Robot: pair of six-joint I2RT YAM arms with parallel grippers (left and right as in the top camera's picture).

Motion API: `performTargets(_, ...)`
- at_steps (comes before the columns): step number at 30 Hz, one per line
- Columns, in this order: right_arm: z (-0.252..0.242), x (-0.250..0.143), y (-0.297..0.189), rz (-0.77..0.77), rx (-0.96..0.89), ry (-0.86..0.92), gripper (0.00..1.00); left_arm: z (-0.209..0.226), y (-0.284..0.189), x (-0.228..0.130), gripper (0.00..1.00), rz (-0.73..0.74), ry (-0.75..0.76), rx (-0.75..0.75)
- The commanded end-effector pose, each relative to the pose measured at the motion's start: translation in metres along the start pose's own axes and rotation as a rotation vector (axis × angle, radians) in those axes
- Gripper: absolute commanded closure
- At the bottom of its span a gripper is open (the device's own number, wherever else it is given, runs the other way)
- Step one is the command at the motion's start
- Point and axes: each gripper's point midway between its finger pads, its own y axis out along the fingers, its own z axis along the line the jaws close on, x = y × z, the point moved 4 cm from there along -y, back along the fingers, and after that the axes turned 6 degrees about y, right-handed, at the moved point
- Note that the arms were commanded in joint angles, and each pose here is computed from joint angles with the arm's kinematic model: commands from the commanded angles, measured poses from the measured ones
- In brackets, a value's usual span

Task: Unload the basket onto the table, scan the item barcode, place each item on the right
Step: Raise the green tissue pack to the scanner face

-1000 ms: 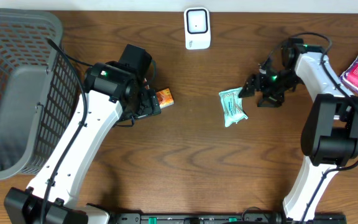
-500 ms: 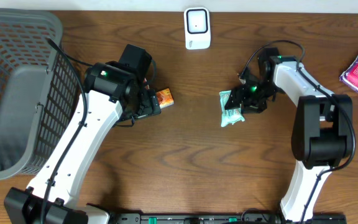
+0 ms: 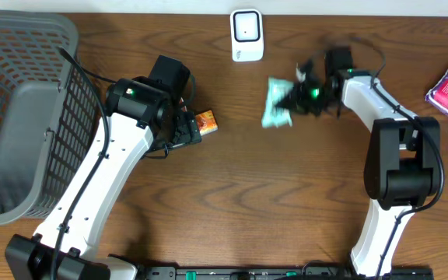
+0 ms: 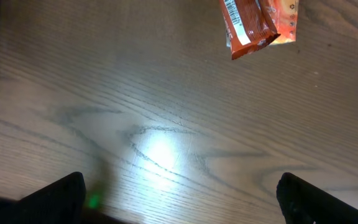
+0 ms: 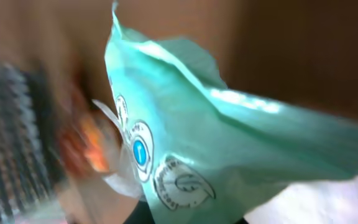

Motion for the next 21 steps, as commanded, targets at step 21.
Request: performTargets(21,0.14,0.104,0.015,-0.575,0.426,0.25,0.99,0.001,0.002,0.0,0.02,0.006,0.017,0.011)
